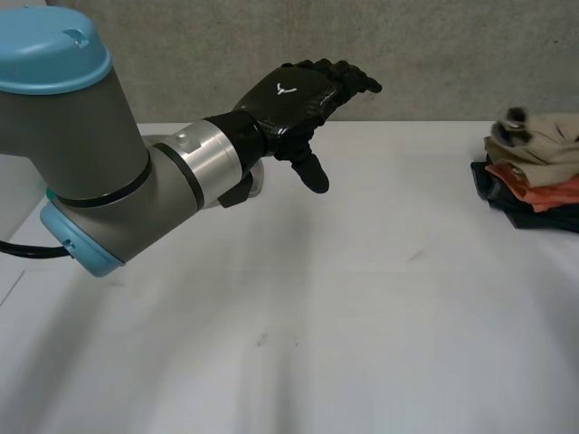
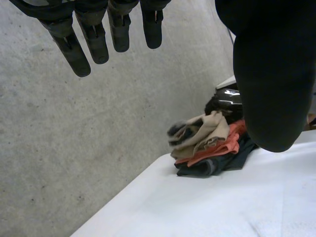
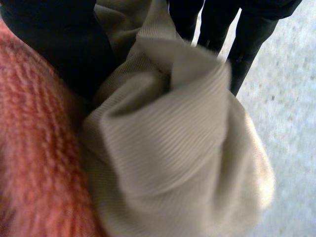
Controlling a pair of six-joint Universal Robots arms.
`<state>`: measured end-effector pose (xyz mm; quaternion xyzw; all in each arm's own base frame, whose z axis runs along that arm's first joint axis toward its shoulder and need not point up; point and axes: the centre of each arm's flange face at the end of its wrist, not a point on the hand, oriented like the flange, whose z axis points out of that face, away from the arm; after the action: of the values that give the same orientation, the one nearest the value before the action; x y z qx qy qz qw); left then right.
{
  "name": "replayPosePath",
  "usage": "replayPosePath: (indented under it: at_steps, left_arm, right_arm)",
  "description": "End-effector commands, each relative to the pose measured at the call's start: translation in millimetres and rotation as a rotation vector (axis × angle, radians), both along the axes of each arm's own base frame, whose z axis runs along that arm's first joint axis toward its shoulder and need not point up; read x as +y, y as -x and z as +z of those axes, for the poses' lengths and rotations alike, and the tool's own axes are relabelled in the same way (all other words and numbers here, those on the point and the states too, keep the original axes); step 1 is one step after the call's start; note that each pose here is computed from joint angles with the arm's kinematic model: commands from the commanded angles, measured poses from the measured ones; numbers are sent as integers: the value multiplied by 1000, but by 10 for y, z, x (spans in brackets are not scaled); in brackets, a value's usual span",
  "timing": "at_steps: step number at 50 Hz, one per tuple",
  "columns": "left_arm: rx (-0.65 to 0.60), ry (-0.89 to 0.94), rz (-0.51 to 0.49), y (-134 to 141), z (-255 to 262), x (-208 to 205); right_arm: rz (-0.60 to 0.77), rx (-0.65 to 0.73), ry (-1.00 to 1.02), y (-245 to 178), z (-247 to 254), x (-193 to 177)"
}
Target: Fold the laundry.
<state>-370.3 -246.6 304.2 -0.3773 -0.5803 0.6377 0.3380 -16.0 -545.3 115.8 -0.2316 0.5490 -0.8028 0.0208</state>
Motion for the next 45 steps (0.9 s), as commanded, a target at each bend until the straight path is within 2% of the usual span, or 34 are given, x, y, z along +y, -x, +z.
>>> replayPosePath:
  at_steps: [1,5,12,19,24,27,29,32,33,34,37,41,42,45]
  left_arm:
    - [-3,-5,-4,12,-19,19]
    - [0,0,-12,30,3,50]
    - [4,6,-26,57,28,109]
    - [11,13,-50,98,83,225]
    - [12,15,-58,103,105,269]
    - [13,17,-61,109,113,290]
    - [26,34,-69,108,193,342]
    - [50,66,-70,71,346,393]
    - [59,78,-67,58,393,398]
    - [64,85,-66,46,428,404]
    - [84,114,-60,2,557,431]
    - [108,143,-17,-69,695,435]
    - [113,148,4,-94,720,416]
    - [130,170,142,-282,824,222]
  right_arm:
    - [27,-17,-41,270,-18,63]
    - [28,-18,-25,257,165,92]
    - [-69,-75,-35,245,614,272]
    - [-193,-149,-176,275,902,555]
    - [-424,-143,-313,710,987,830]
    - [-595,-55,-347,958,1129,984]
    - [-738,58,-304,1113,1321,1025]
    - [-888,191,-203,1152,1602,1036]
    - [-898,201,-169,1116,1678,1021]
    - [-893,208,-124,1033,1760,995]
    - [-767,192,90,450,2141,923]
    - [-562,131,268,-243,2449,1117]
    - [-459,115,308,-519,2497,1249]
    - [-315,95,322,-880,2464,1423]
